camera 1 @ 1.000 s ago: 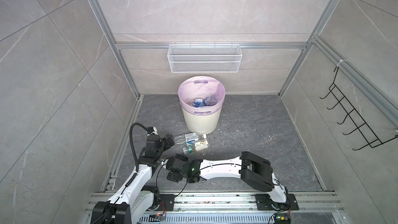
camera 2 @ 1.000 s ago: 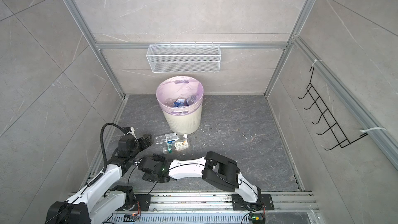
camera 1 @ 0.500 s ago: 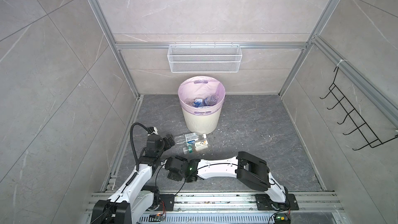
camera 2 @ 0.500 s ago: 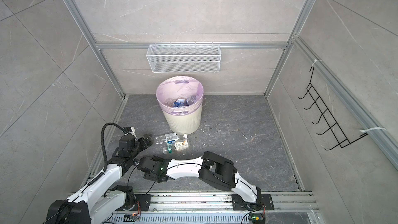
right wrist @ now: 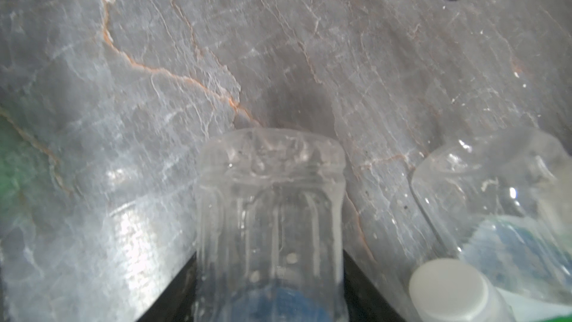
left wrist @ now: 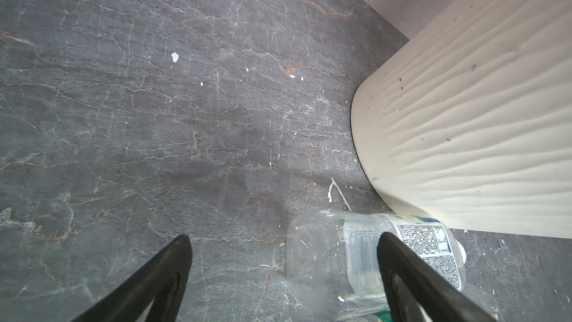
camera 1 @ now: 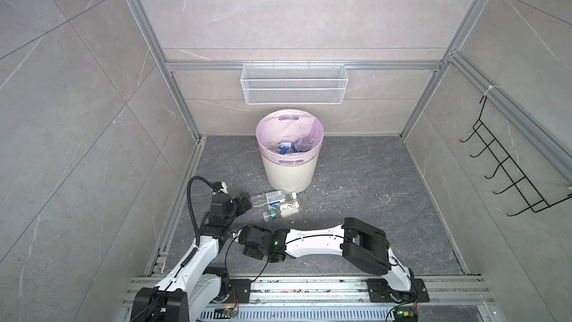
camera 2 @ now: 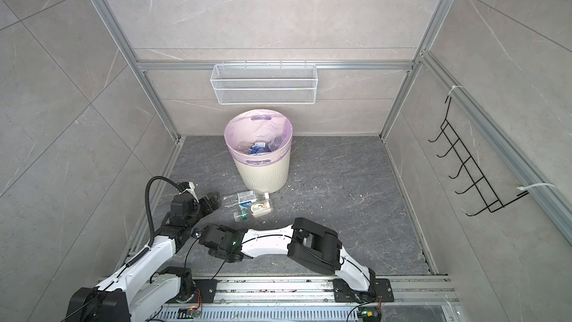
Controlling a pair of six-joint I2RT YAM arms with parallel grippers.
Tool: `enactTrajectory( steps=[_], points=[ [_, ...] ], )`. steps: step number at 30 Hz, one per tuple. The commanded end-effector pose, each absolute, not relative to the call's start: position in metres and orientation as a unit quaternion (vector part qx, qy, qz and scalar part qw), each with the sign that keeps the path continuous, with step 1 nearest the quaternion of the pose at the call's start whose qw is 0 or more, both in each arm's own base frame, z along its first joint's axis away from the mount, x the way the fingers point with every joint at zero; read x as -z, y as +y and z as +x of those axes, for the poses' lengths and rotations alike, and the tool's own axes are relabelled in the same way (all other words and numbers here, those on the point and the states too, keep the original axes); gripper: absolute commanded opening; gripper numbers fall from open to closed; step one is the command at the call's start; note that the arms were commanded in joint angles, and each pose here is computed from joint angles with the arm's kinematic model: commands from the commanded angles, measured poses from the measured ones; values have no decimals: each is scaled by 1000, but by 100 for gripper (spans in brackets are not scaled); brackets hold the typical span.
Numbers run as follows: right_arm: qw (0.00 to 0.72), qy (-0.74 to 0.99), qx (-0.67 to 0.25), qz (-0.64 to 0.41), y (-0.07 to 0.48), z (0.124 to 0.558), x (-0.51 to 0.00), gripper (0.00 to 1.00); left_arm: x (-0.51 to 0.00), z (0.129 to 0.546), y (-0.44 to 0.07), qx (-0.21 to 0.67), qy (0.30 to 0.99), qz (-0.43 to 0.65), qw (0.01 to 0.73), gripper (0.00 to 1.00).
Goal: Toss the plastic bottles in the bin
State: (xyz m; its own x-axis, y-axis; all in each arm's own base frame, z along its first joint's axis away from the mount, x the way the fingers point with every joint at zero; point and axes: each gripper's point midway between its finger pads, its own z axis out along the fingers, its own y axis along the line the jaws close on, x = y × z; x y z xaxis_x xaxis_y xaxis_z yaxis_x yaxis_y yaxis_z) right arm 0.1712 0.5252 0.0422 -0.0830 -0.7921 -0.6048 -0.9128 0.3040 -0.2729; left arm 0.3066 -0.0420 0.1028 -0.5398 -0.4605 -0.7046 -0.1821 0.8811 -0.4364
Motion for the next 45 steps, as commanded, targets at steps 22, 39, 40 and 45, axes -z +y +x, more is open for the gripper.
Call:
enactTrajectory(
  steps=[22, 39, 40, 45],
  points=[
    [365, 791, -67, -486, 407, 172, -78, 43, -134, 311, -86, 254, 835, -76, 482, 100],
    [430, 818, -102, -370, 340, 177, -119, 42, -159, 298, -129, 296, 806, 29, 512, 100],
    [438, 819, -104, -356, 334, 178, -122, 42, -159, 298, -129, 296, 805, 31, 513, 100],
    [470, 822, -99, -307, 307, 184, -134, 42, -163, 296, -134, 303, 800, 45, 516, 100]
  ],
)
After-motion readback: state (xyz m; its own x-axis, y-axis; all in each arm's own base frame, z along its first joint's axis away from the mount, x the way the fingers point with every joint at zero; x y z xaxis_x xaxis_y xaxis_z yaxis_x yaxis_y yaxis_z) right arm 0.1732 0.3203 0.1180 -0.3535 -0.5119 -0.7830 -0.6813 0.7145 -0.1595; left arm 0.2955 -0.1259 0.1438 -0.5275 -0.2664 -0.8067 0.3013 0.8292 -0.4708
